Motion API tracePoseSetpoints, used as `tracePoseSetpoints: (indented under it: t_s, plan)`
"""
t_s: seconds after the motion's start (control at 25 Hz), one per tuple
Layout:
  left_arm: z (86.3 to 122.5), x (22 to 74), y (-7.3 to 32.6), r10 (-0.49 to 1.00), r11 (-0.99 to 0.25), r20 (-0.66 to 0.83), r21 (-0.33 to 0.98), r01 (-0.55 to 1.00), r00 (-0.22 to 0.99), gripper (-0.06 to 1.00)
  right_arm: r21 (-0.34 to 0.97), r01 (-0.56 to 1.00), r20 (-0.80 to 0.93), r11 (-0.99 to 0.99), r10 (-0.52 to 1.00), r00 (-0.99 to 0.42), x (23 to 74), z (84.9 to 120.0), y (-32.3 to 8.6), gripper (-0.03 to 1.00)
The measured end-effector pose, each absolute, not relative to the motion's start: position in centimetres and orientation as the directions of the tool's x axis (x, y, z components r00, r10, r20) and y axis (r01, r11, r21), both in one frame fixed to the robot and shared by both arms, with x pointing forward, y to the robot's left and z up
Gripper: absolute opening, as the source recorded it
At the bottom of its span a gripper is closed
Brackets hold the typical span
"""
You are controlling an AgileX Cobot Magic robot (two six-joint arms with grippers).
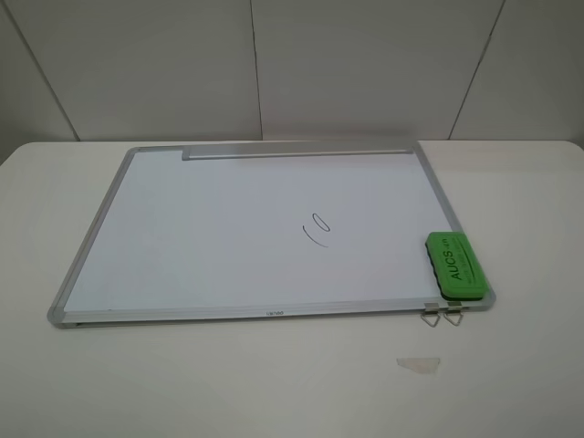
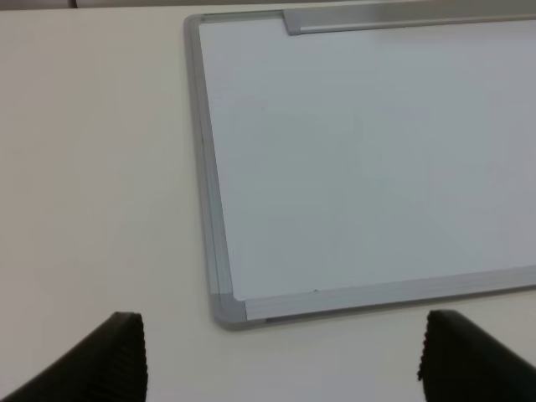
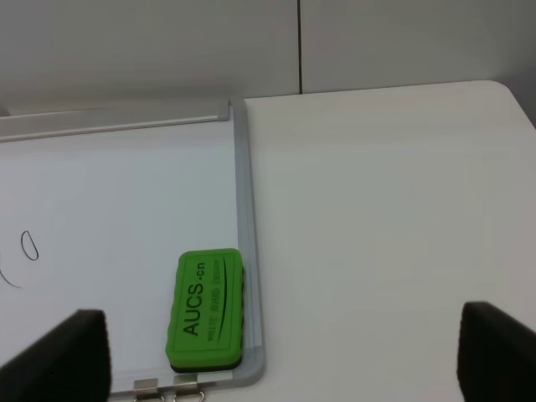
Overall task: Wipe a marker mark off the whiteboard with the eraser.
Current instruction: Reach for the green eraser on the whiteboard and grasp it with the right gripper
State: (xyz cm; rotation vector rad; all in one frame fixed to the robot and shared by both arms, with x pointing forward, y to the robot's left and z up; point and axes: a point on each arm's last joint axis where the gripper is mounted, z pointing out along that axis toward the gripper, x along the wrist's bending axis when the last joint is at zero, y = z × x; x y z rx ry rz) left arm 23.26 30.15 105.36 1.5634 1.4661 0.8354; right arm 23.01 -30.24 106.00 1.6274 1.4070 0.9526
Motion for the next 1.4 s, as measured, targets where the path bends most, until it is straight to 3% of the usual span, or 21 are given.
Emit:
tracePoseSetpoints:
  t_s: [1.04, 1.4]
  plan:
    - [105.4, 23.3, 30.2, 0.993, 0.010, -0.064, 0.892, 0.451, 0.103, 0.68, 0.900, 0.418, 0.096, -0.121, 0.992, 0.081, 23.1, 106.3, -29.8, 0.83]
    - [105.4, 23.3, 30.2, 0.993, 0.010, -0.064, 0.892, 0.451, 0.103, 0.68, 0.779, 0.612, 0.159, -0.137, 0.987, 0.018, 28.8, 108.5, -29.0, 0.83]
